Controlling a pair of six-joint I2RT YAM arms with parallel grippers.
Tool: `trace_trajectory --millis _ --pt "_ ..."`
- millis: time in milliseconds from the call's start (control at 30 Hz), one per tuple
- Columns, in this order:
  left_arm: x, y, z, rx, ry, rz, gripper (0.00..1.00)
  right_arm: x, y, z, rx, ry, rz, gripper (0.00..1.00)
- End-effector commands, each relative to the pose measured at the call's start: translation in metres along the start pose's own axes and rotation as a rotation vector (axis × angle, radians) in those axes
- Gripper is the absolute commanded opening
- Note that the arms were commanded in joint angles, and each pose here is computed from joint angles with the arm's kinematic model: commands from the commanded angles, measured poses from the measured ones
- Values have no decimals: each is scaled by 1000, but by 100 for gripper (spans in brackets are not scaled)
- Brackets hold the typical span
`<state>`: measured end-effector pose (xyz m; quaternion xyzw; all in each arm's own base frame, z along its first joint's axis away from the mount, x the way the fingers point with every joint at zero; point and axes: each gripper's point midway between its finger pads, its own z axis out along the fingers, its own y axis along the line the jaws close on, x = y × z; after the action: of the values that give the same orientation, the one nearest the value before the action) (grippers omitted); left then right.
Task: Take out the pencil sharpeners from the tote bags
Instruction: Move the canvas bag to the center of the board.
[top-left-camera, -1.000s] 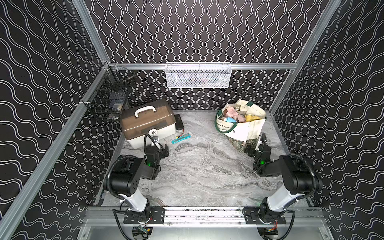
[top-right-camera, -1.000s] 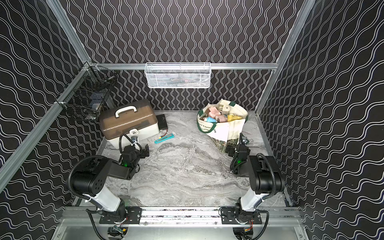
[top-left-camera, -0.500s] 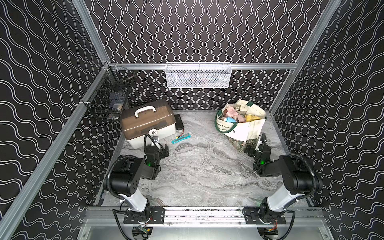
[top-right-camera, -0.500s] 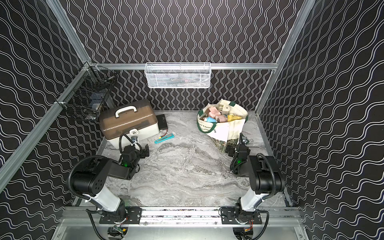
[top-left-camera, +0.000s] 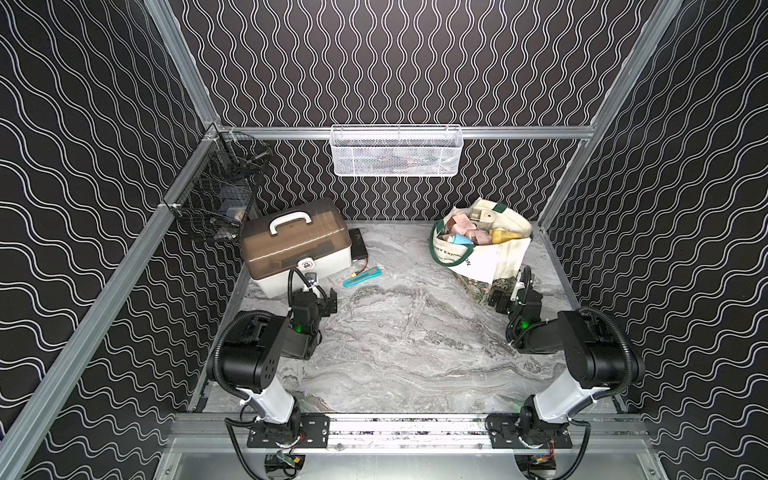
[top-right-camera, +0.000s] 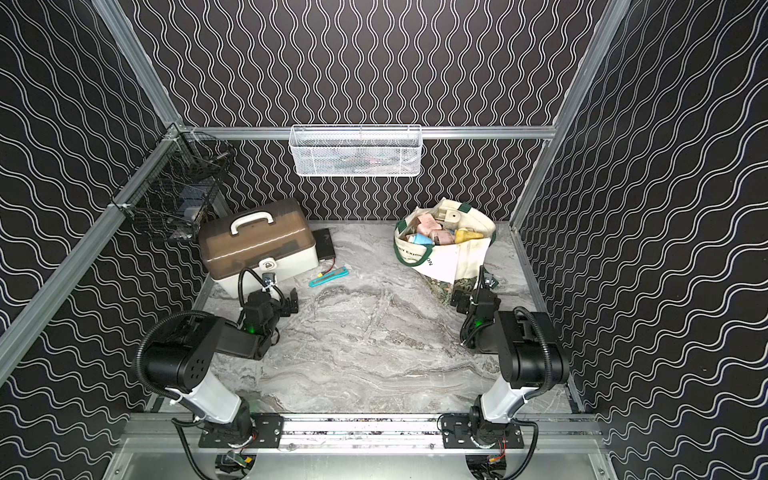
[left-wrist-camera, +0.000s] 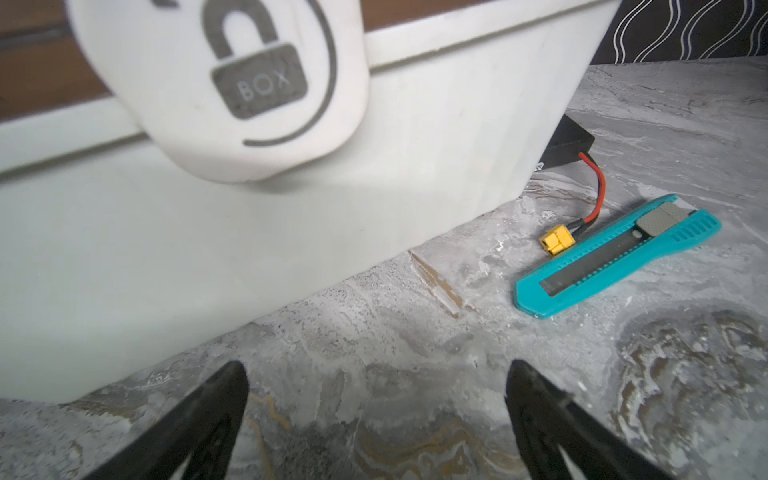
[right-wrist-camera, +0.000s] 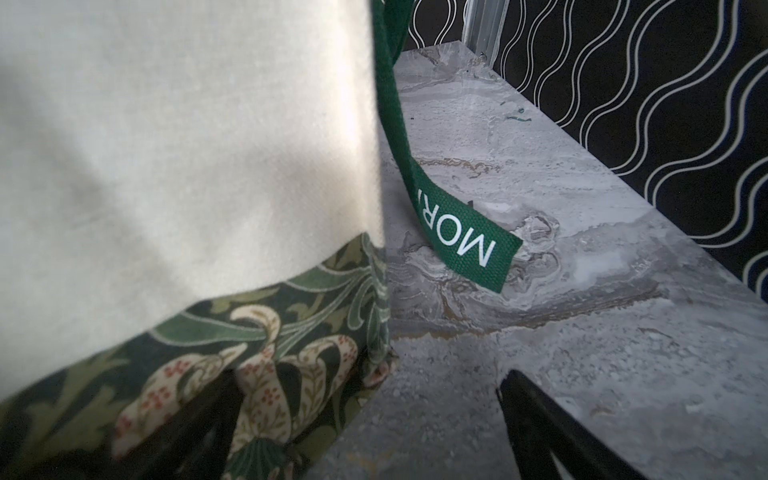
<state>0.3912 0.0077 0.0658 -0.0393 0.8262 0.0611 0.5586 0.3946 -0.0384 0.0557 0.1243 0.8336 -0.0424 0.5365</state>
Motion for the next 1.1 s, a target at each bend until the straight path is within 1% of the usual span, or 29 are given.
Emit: trace_trajectory --millis 0,267,333,467,600,667,733,800,833,900,933,1000,1033,1067 --pt "-14 -1 1 9 -49 7 99 -18 8 0 -36 -70 17 100" --pt "-13 0 2 3 -45 10 99 -18 8 0 -37 -67 18 100" --pt "-13 -5 3 34 -40 20 99 -18 8 0 -40 -63 22 100" --pt "-13 -5 3 37 -40 18 99 -19 6 -2 -32 -79 14 100" --pt "-13 -5 3 30 -45 20 99 -43 1 -16 25 -114 18 100" --pt "-14 -5 2 25 -50 24 99 -57 6 -30 15 -127 5 100" --pt "-17 -8 -8 -28 -89 60 99 -72 8 -48 8 -176 40 100" --pt "-23 -8 -25 -70 -173 73 99 -86 6 -62 7 -194 93 100" --pt "-25 -9 -30 -62 -195 79 99 -90 7 -66 -2 -190 96 100" --pt "-34 -15 -42 -79 -238 113 99 -101 4 -77 1 -188 186 100" --pt "-41 -20 -47 -101 -244 144 99 -106 3 -82 -2 -188 223 100" --pt "-63 -31 -57 -129 -235 195 99 -116 7 -94 -28 -182 228 100" --pt "-76 -29 -61 -158 -237 149 99 -120 8 -98 -33 -181 238 100" --pt "-86 -20 -67 -192 -223 29 99 -124 8 -102 -40 -177 259 100"
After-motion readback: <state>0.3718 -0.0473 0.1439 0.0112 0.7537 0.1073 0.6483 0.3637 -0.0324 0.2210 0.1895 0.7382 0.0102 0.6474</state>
